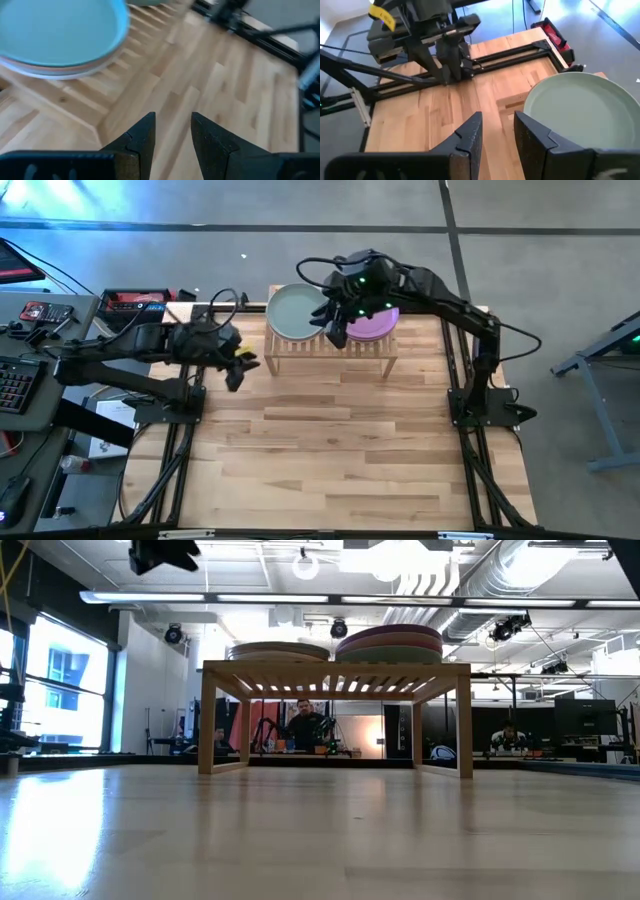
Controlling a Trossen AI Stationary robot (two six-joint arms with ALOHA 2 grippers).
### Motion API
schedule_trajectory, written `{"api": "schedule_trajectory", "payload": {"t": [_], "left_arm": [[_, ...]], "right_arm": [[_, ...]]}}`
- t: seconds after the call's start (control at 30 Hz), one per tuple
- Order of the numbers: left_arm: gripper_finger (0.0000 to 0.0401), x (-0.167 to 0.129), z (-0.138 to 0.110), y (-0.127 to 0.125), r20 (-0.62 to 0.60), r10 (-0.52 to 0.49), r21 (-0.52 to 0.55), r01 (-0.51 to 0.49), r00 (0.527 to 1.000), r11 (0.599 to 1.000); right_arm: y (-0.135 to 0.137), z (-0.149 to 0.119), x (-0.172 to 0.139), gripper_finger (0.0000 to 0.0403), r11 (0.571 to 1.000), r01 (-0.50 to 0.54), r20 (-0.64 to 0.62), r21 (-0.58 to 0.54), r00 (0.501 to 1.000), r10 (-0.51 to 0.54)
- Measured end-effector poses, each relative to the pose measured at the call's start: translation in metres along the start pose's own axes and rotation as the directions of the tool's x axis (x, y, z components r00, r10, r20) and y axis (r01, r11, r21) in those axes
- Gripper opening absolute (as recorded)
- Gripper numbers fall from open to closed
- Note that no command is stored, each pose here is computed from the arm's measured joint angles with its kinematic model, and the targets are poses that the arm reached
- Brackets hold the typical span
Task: Place and stack plates onto a shelf
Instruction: Return to Home Position
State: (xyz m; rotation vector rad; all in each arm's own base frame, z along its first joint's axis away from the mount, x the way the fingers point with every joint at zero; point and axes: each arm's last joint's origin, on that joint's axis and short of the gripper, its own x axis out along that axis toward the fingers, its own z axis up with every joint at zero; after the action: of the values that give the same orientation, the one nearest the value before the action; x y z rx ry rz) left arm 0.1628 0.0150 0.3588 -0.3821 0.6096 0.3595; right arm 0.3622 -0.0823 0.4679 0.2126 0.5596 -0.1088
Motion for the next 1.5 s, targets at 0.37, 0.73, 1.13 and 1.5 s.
{"api": "schedule_trajectory", "payload": {"t": [0.37, 0.73, 1.13, 1.5], "left_arm": [[0.0113, -0.018, -0.053, 0.003, 0.186, -0.241, 0.143, 0.216, 0.953, 0.966], [0.0113, 0.001, -0.099, 0.015, 0.467, -0.472, 0.331, 0.347, 0.748, 0.878], [0.0113, 0.048, -0.147, 0.025, 0.37, -0.489, 0.354, 0.367, 0.79, 0.86], [0.0113, 0.07, -0.177, 0.035, 0.337, -0.477, 0.354, 0.361, 0.811, 0.863]], "right_arm": [[0.029, -0.001, -0.004, 0.0092, 0.998, 0.015, 0.034, 0.065, 0.999, -0.017], [0.049, -0.004, -0.001, 0.0092, 0.99, 0.01, 0.038, 0.143, 0.999, -0.015], [0.068, -0.007, -0.001, 0.0092, 0.988, -0.004, 0.04, 0.151, 0.999, -0.002], [0.068, -0.007, -0.001, 0.0092, 0.982, -0.007, 0.04, 0.191, 0.999, -0.001]]}}
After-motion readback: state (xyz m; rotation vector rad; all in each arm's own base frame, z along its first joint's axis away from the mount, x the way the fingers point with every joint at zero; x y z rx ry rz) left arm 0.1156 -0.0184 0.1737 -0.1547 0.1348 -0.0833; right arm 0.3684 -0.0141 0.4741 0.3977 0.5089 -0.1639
